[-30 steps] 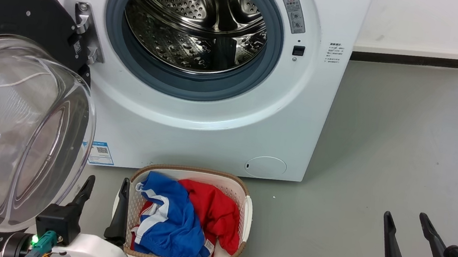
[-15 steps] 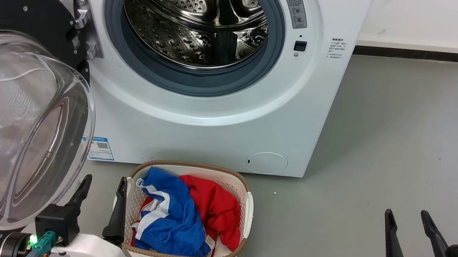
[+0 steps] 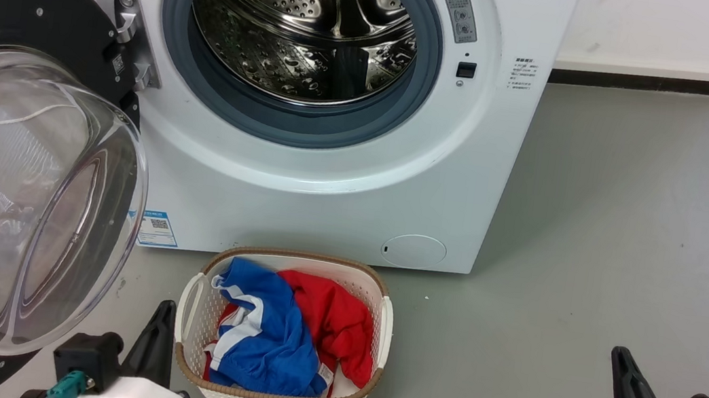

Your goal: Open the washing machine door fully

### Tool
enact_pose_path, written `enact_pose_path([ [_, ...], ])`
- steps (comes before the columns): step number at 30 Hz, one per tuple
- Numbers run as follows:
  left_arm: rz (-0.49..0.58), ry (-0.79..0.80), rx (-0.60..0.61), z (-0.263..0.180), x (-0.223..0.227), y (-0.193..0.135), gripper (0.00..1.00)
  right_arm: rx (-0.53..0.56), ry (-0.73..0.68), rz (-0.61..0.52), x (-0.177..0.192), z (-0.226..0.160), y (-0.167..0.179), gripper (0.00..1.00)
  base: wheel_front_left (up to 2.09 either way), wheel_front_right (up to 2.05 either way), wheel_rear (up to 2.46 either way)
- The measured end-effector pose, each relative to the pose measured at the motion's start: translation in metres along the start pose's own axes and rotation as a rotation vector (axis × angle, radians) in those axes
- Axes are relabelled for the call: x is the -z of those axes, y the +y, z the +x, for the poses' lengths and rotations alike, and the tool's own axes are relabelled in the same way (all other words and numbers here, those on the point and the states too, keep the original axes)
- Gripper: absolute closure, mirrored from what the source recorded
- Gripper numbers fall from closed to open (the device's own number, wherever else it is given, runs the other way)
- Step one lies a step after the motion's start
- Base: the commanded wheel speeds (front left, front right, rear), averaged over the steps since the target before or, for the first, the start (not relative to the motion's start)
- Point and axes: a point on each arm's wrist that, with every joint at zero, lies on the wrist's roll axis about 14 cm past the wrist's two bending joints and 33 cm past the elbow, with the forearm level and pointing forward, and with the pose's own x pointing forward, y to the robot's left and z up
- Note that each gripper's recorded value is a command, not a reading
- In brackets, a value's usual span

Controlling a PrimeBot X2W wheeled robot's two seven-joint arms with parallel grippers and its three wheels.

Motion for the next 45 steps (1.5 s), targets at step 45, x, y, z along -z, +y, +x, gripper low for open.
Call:
enact_pose_path([
  [45, -0.711, 0.094, -0.056, 0.017, 0.007, 0.019, 1.00, 0.017, -0.029, 0.740, -0.001, 0.022, -0.006, 1.00, 0.00, 0.00, 0.00],
])
